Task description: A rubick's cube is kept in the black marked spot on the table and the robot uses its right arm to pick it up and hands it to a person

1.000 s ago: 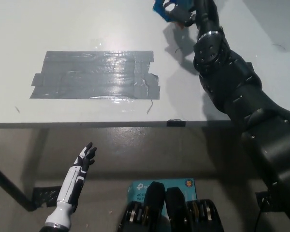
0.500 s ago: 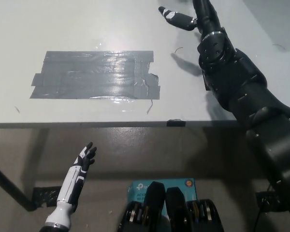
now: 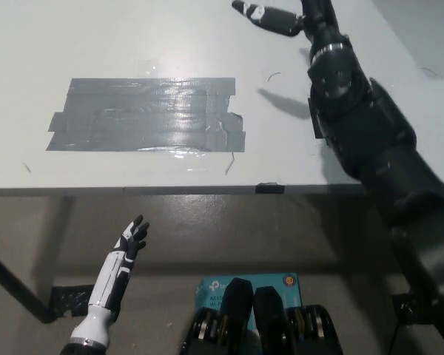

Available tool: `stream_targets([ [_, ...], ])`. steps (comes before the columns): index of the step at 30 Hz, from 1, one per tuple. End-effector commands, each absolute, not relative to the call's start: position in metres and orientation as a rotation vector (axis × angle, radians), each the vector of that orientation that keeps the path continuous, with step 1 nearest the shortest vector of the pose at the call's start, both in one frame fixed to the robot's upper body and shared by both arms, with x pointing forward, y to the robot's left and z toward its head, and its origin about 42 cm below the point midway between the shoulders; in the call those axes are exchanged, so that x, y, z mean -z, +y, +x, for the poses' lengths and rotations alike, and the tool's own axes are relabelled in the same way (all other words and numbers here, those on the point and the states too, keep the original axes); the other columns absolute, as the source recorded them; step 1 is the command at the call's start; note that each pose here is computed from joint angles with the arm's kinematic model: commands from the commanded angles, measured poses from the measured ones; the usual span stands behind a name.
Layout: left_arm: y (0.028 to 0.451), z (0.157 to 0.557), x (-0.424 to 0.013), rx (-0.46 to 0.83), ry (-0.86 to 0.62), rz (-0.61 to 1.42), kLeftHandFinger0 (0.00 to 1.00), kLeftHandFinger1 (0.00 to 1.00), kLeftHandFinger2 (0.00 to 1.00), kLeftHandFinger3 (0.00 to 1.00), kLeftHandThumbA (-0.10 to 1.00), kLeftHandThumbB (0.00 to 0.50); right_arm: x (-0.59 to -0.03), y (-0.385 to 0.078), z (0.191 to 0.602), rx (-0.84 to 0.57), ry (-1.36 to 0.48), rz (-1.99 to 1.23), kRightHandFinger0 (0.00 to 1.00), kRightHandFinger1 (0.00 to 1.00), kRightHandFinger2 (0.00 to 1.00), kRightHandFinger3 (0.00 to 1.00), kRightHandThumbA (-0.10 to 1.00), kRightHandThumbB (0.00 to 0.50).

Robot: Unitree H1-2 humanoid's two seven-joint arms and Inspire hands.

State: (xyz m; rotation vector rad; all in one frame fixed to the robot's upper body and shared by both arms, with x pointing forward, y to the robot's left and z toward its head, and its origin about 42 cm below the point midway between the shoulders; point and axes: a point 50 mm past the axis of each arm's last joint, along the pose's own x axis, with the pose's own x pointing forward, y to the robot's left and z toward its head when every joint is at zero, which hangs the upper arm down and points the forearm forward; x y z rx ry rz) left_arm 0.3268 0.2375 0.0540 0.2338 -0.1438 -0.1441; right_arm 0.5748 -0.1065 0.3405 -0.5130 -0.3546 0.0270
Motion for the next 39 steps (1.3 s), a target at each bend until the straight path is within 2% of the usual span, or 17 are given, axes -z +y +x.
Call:
stream_targets([
  [1, 0.242, 0.351, -0.08, 0.13, -0.248, 0.254, 1.0, 1.0, 1.0, 1.0, 1.0, 0.046, -0.409, -0.138, 0.462, -0.118, -0.828, -0.39, 1.0, 1.0, 1.0, 1.0, 0.95, 0.414],
  [3, 0.242, 0.353, -0.081, 0.129, -0.253, 0.255, 1.0, 1.0, 1.0, 1.0, 1.0, 0.046, -0.406, -0.147, 0.433, -0.135, -0.863, -0.364, 1.0, 1.0, 1.0, 1.0, 0.95, 0.422],
  [6, 0.24, 0.36, -0.086, 0.135, -0.266, 0.251, 1.0, 1.0, 1.0, 1.0, 1.0, 0.045, -0.397, -0.165, 0.38, -0.144, -0.959, -0.356, 1.0, 1.0, 1.0, 1.0, 0.98, 0.399],
  [7, 0.24, 0.36, -0.086, 0.135, -0.266, 0.251, 1.0, 1.0, 1.0, 1.0, 1.0, 0.045, -0.397, -0.165, 0.38, -0.144, -0.959, -0.356, 1.0, 1.0, 1.0, 1.0, 0.98, 0.399],
  [16, 0.238, 0.369, -0.094, 0.145, -0.284, 0.256, 1.0, 1.0, 1.0, 1.0, 1.0, 0.05, -0.374, -0.191, 0.272, -0.137, -1.092, -0.314, 1.0, 1.0, 1.0, 1.0, 0.95, 0.385],
  [20, 0.236, 0.367, -0.092, 0.151, -0.281, 0.256, 1.0, 1.0, 1.0, 1.0, 1.0, 0.042, -0.365, -0.195, 0.247, -0.124, -1.111, -0.321, 1.0, 1.0, 1.0, 1.0, 0.97, 0.391],
  [25, 0.235, 0.366, -0.092, 0.157, -0.283, 0.256, 1.0, 1.0, 1.0, 1.0, 1.0, 0.042, -0.342, -0.202, 0.241, -0.1, -1.076, -0.319, 1.0, 1.0, 1.0, 1.0, 0.95, 0.358],
  [26, 0.235, 0.366, -0.092, 0.156, -0.282, 0.256, 1.0, 1.0, 1.0, 1.0, 1.0, 0.049, -0.331, -0.204, 0.243, -0.091, -1.045, -0.317, 1.0, 1.0, 1.0, 1.0, 0.94, 0.33],
  [30, 0.235, 0.364, -0.09, 0.158, -0.277, 0.253, 1.0, 1.0, 1.0, 1.0, 1.0, 0.047, -0.293, -0.208, 0.253, -0.056, -0.933, -0.306, 1.0, 1.0, 1.0, 1.0, 0.96, 0.342],
  [31, 0.235, 0.363, -0.089, 0.158, -0.275, 0.254, 1.0, 1.0, 1.0, 1.0, 1.0, 0.048, -0.279, -0.208, 0.259, -0.051, -0.893, -0.3, 1.0, 1.0, 1.0, 1.0, 0.92, 0.33],
  [32, 0.235, 0.362, -0.088, 0.157, -0.271, 0.254, 1.0, 1.0, 1.0, 1.0, 1.0, 0.051, -0.259, -0.207, 0.269, -0.048, -0.815, -0.272, 1.0, 1.0, 1.0, 1.0, 1.0, 0.318],
  [33, 0.235, 0.361, -0.087, 0.157, -0.269, 0.253, 1.0, 1.0, 1.0, 1.0, 1.0, 0.052, -0.244, -0.206, 0.274, -0.047, -0.76, -0.252, 1.0, 1.0, 1.0, 1.0, 1.0, 0.317],
  [35, 0.234, 0.359, -0.085, 0.159, -0.264, 0.249, 1.0, 1.0, 1.0, 1.0, 1.0, 0.053, -0.215, -0.205, 0.289, -0.035, -0.665, -0.215, 1.0, 1.0, 1.0, 1.0, 0.99, 0.239],
  [36, 0.234, 0.359, -0.085, 0.159, -0.264, 0.249, 1.0, 1.0, 1.0, 1.0, 1.0, 0.053, -0.215, -0.205, 0.289, -0.035, -0.665, -0.215, 1.0, 1.0, 1.0, 1.0, 0.99, 0.239],
  [37, 0.233, 0.357, -0.083, 0.158, -0.259, 0.249, 1.0, 1.0, 1.0, 1.0, 1.0, 0.053, -0.189, -0.206, 0.304, -0.022, -0.591, -0.209, 1.0, 1.0, 1.0, 1.0, 0.95, 0.182],
  [38, 0.234, 0.356, -0.082, 0.157, -0.256, 0.248, 1.0, 1.0, 1.0, 1.0, 1.0, 0.051, -0.175, -0.206, 0.312, -0.017, -0.548, -0.204, 1.0, 1.0, 1.0, 1.0, 0.94, 0.19],
  [39, 0.234, 0.354, -0.081, 0.155, -0.253, 0.248, 1.0, 1.0, 1.0, 1.0, 1.0, 0.052, -0.161, -0.205, 0.32, -0.014, -0.507, -0.201, 1.0, 1.0, 1.0, 1.0, 0.93, 0.171],
])
